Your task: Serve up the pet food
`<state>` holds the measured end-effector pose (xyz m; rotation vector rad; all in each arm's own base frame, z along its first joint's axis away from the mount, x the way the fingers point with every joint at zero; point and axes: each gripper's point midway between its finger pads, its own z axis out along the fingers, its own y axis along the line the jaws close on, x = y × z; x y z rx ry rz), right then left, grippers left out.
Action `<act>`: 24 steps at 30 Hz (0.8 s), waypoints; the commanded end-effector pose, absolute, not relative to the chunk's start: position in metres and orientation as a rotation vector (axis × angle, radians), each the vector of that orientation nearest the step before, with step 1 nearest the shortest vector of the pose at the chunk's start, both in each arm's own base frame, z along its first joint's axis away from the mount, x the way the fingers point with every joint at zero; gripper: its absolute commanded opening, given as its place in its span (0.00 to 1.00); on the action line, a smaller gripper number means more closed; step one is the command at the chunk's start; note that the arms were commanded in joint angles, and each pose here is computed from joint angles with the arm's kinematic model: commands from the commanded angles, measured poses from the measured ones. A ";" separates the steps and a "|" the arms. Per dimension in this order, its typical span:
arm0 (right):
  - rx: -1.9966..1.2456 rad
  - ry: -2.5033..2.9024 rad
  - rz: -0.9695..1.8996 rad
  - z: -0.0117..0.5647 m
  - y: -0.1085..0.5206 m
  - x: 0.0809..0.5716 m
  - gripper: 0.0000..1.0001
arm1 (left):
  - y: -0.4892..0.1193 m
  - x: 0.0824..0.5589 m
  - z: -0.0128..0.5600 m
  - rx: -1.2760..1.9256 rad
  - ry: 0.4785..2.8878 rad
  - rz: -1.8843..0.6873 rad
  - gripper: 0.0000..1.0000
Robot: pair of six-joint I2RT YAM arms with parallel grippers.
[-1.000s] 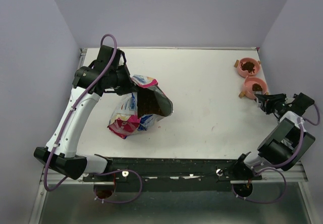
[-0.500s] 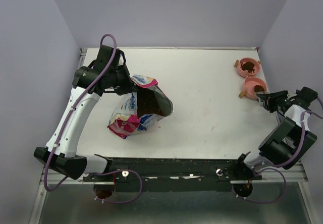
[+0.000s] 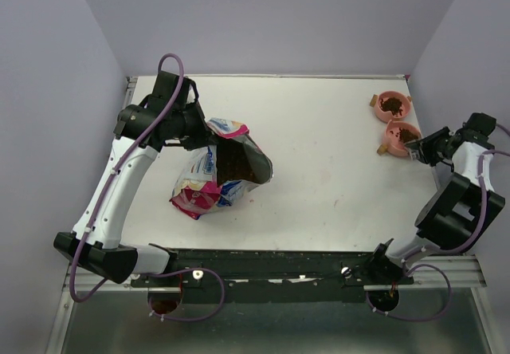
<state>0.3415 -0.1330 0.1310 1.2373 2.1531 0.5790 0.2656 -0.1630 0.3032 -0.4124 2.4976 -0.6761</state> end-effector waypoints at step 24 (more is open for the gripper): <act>0.874 2.638 -0.231 0.128 -0.125 0.331 0.00 | -0.175 0.276 0.335 -0.388 2.391 -0.815 0.00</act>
